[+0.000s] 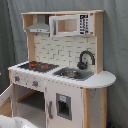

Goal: Play with the kitchen

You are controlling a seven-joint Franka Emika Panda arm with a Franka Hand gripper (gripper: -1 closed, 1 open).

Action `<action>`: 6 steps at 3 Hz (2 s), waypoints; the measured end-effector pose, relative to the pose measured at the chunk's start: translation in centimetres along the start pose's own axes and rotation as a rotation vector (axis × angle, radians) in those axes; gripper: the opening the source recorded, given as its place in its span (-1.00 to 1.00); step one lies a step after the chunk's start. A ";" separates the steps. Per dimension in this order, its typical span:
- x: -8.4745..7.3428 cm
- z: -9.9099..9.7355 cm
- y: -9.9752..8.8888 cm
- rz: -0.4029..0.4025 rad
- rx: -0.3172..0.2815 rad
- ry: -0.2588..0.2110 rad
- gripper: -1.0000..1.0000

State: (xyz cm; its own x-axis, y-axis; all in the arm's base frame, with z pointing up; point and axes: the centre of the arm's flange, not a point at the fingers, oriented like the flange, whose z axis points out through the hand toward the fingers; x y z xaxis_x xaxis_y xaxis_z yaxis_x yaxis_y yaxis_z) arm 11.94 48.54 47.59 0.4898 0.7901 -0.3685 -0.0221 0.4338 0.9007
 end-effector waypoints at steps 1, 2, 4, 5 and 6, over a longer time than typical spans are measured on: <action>1.0 -0.6 0.1 -0.030 -0.097 0.041 1.00; 2.2 -0.9 -0.2 -0.052 -0.183 0.097 1.00; 1.7 0.3 1.3 -0.074 -0.313 0.115 1.00; -1.1 1.7 4.4 -0.014 -0.311 0.072 1.00; -4.1 2.3 6.7 0.053 -0.295 0.023 1.00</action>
State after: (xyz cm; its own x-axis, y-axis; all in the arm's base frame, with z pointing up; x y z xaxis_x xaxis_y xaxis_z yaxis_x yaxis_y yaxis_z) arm 11.83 47.21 55.64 0.4614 0.8230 -0.3313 -0.3009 0.4965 0.8142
